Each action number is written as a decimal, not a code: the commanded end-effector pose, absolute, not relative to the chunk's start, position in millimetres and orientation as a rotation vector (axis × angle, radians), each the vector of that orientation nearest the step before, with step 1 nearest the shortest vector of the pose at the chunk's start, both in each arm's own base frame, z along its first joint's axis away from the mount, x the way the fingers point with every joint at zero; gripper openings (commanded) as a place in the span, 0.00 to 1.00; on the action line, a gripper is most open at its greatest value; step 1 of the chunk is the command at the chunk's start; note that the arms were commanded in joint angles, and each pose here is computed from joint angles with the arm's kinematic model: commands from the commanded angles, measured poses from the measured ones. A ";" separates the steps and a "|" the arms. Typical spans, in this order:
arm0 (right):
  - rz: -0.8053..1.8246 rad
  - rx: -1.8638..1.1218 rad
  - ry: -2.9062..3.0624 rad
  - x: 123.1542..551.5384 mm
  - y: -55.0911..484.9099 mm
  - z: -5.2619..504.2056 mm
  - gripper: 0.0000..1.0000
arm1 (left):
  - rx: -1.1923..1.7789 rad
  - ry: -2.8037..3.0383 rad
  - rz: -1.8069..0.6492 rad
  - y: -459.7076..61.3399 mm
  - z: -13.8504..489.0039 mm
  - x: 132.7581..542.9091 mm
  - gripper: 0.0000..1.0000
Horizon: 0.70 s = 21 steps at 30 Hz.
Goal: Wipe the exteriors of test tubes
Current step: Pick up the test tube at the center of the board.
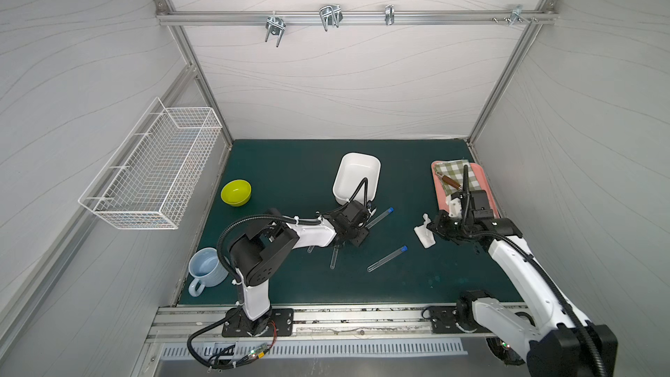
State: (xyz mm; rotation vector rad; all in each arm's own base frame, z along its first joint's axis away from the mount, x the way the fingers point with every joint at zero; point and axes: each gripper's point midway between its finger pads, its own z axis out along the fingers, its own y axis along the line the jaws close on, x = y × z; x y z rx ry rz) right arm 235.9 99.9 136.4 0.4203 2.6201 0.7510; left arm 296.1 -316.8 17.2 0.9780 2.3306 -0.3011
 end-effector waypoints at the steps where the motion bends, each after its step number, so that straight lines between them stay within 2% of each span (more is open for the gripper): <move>1: 0.757 0.427 2.633 229.7 99.1 139.4 0.00 | 1.025 2.275 -0.334 -329.3 15.9 299.0 0.42; 9: 0.802 0.403 2.618 230.3 104.1 146.1 0.00 | 1.062 2.260 -0.351 -328.9 13.1 294.0 0.21; 21: 0.996 0.263 2.550 232.5 128.3 171.1 0.00 | 1.003 2.191 -0.363 -318.2 57.8 289.6 0.17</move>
